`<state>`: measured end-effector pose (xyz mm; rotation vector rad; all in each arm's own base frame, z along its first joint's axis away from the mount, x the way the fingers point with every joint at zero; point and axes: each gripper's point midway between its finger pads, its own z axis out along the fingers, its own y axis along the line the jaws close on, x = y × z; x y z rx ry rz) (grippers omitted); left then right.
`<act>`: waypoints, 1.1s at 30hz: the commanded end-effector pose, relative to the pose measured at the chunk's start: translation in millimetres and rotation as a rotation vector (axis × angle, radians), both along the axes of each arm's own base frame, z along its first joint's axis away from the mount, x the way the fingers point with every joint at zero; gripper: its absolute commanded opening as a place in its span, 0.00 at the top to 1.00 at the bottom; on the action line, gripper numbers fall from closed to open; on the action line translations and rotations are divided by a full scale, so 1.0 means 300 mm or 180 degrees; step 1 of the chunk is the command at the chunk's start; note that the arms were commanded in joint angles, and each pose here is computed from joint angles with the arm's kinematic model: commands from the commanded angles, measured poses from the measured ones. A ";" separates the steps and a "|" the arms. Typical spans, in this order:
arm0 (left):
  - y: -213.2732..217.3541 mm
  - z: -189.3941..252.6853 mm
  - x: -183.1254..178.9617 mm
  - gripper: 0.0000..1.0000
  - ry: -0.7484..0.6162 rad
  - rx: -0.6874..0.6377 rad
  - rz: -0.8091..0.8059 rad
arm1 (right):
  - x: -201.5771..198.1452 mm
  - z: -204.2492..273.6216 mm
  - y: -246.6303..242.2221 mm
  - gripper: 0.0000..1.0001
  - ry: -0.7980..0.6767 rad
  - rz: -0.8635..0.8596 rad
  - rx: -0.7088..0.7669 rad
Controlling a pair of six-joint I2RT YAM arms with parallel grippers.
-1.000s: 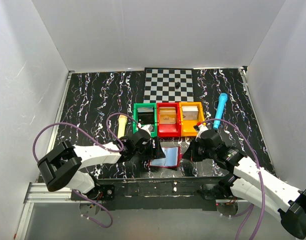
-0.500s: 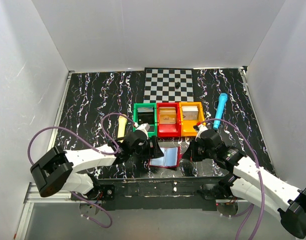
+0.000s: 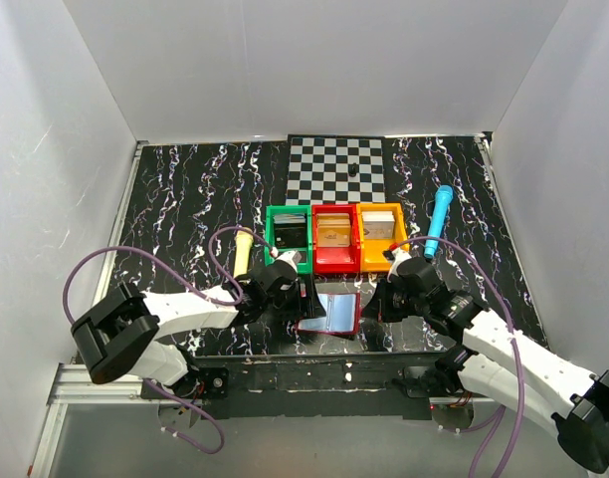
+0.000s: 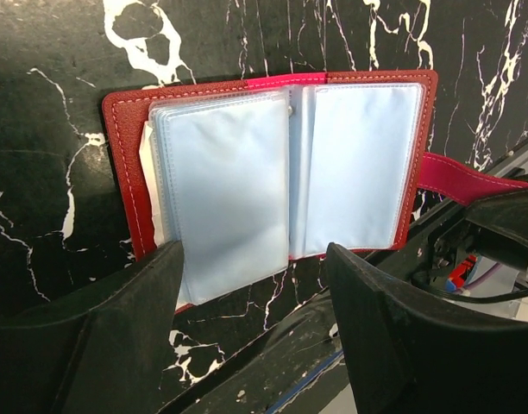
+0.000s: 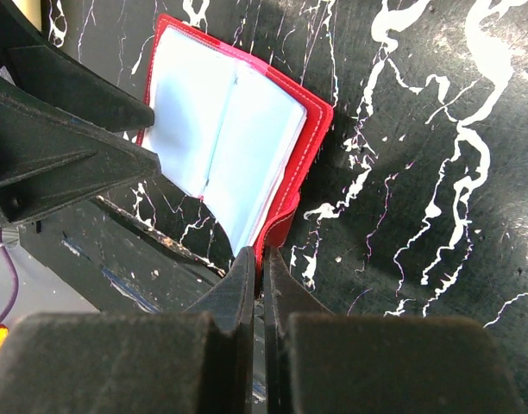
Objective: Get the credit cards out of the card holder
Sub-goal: Remove the credit card from the card holder.
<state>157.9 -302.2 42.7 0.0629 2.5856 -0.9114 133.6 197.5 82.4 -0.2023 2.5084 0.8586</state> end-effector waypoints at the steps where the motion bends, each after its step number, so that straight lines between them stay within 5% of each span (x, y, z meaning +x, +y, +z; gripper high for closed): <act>1: -0.056 0.039 0.003 0.33 -0.0070 -0.0176 -0.0183 | 0.035 0.072 0.043 0.99 -0.0179 0.0075 0.0184; 33: -0.240 0.126 -0.043 0.32 -0.0195 -0.0797 -0.1024 | 0.036 0.041 0.040 0.99 -0.0115 0.0064 0.0115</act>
